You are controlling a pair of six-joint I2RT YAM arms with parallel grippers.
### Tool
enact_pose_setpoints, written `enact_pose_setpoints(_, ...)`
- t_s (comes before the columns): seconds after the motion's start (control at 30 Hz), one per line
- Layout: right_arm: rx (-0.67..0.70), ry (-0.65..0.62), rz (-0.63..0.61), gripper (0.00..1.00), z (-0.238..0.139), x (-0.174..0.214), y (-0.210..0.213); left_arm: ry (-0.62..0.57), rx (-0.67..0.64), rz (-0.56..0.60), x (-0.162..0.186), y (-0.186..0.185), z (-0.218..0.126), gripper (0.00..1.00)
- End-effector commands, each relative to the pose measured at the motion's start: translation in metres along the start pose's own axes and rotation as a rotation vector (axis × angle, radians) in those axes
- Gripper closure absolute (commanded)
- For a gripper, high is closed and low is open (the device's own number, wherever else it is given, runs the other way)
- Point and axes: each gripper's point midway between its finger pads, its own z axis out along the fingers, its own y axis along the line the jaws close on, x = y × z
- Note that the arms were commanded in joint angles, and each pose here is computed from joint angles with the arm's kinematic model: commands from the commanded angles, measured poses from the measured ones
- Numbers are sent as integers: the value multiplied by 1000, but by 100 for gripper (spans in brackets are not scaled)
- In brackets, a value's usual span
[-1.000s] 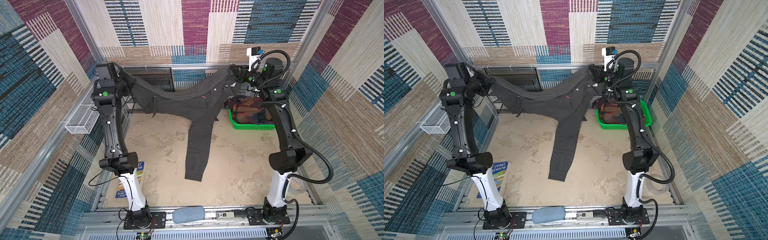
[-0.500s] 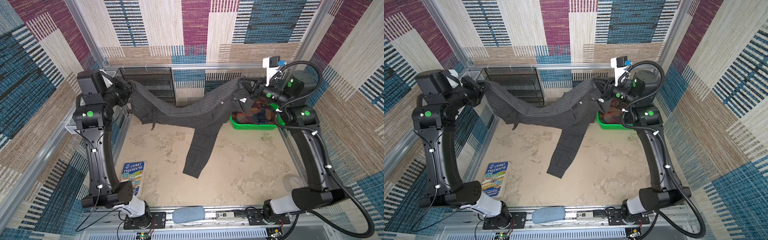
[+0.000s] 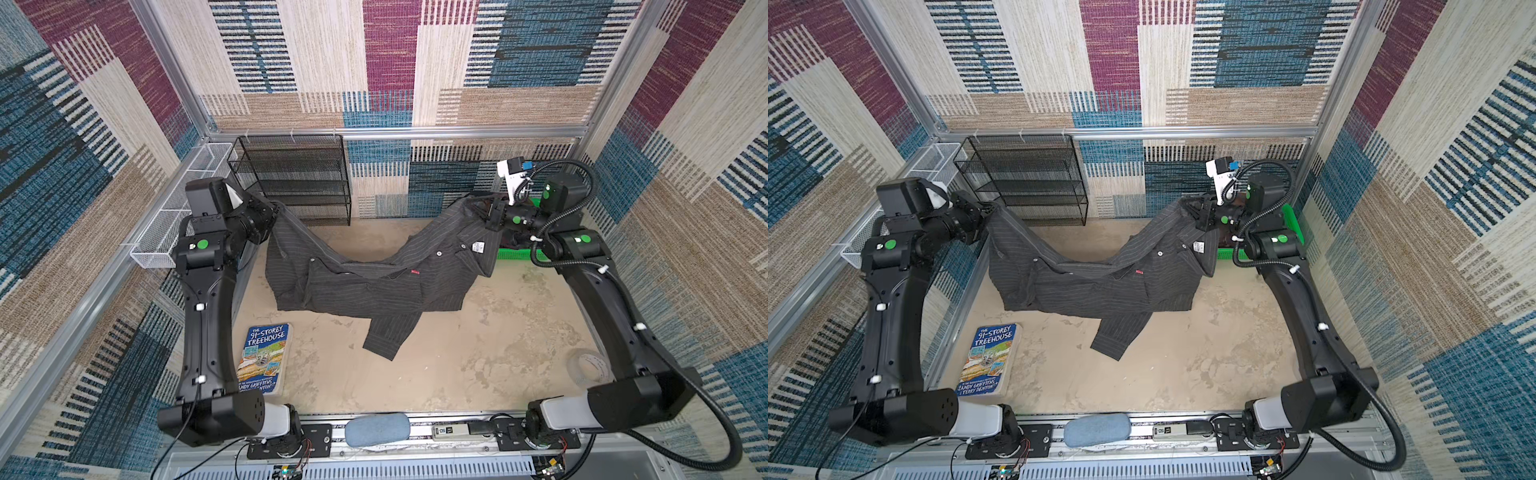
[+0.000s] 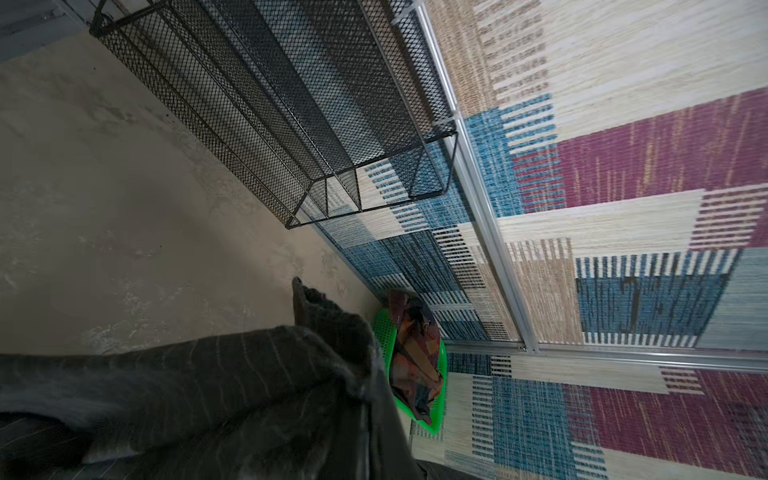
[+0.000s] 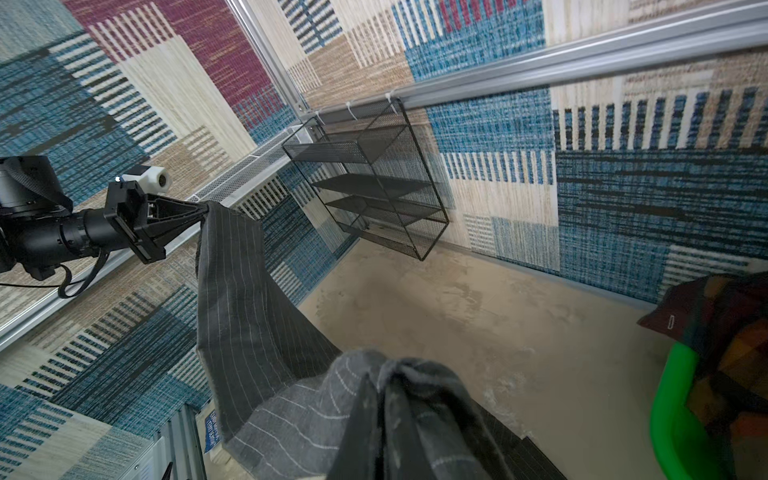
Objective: Fold and stack the long sleeve shirts
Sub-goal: 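Lift the grey shirt high with both grippers and swing it away from the robot, then lower the shirt back onto the table toward the robot with both grippers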
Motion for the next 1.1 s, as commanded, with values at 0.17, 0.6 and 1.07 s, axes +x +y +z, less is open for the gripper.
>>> enact_pose_setpoints(0.17, -59, -113, -131, 100, 77, -94, -46, -63, 138, 51, -64, -59, 59, 100)
enact_pose_setpoints(0.6, -90, -94, -96, 100, 23, -71, -22, -2, 175, 87, -36, -79, 10, 100)
enact_pose_setpoints(1.07, 116, 201, 275, 100, -78, 226, -5, 199, -312, -135, 180, 220, -44, 100)
